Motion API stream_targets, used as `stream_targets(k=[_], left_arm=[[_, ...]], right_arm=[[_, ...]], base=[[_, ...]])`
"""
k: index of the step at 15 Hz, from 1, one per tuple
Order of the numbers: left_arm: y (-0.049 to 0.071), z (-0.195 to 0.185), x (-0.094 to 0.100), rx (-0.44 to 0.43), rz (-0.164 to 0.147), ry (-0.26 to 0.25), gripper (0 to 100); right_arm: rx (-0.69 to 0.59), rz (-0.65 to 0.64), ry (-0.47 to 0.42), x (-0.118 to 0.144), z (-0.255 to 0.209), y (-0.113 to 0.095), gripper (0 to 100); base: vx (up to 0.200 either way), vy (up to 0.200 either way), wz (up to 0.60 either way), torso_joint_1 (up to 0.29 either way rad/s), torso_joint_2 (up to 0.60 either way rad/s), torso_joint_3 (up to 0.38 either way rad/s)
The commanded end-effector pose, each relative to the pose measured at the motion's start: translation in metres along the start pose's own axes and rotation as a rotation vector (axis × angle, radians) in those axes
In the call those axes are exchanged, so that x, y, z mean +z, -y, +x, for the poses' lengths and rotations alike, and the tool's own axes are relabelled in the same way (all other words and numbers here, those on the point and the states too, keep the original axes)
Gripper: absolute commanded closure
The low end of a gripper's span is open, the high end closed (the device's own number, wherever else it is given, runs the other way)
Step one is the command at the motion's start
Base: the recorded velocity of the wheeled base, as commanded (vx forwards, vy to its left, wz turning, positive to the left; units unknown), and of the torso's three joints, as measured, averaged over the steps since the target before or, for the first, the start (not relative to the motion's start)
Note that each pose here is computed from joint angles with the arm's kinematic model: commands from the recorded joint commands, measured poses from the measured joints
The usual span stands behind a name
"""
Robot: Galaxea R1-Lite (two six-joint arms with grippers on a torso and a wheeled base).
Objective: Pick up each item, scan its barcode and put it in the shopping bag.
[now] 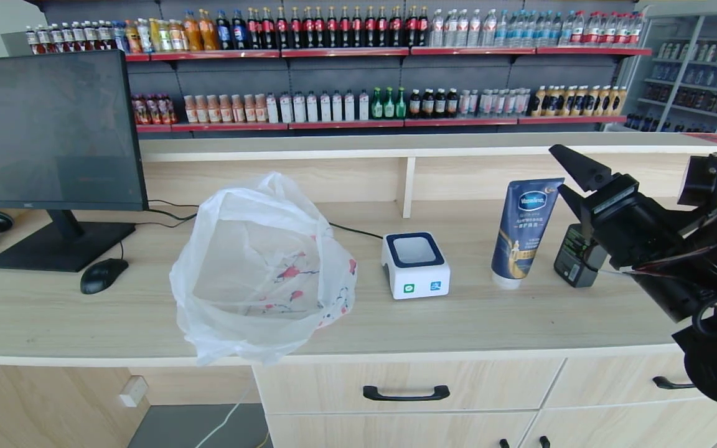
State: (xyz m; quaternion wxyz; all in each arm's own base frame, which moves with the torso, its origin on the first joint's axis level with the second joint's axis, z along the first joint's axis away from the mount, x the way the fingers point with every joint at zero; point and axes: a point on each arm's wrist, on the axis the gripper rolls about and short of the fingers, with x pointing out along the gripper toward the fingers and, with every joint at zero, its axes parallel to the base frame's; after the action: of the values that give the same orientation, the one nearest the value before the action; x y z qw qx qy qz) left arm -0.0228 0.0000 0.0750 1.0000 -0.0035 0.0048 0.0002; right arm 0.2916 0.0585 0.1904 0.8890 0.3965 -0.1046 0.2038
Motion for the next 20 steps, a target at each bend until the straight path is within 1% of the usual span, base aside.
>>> stream_targets(k=[1, 5, 13, 17, 20], left_arm=[[0.000, 0.000, 0.000, 0.003, -0.001, 0.000, 0], [0.000, 0.000, 0.000, 0.003, -0.001, 0.000, 0], [0.000, 0.000, 0.000, 0.000, -0.001, 0.000, 0], [0.000, 0.000, 0.000, 0.001, -0.001, 0.000, 0], [0.000, 0.000, 0.000, 0.003, -0.001, 0.000, 0]], right_arm=[[-0.004, 0.001, -0.004, -0.003, 0.003, 0.003, 0], [-0.016, 0.003, -0.016, -0.007, 0.005, 0.008, 0], [-0.031, -0.008, 0.008, -0.001, 0.009, 0.016, 0], [-0.049, -0.005, -0.004, -0.006, 0.011, 0.023, 0], [-0.052, -0.008, 0.003, -0.004, 0.012, 0.024, 0]], base=[[0.000, 0.000, 0.00, 0.000, 0.00, 0.000], [0.000, 0.000, 0.00, 0.000, 0.00, 0.000], [0.000, 0.000, 0.00, 0.000, 0.00, 0.000], [0.000, 0.000, 0.00, 0.000, 0.00, 0.000], [0.000, 0.000, 0.00, 0.000, 0.00, 0.000]])
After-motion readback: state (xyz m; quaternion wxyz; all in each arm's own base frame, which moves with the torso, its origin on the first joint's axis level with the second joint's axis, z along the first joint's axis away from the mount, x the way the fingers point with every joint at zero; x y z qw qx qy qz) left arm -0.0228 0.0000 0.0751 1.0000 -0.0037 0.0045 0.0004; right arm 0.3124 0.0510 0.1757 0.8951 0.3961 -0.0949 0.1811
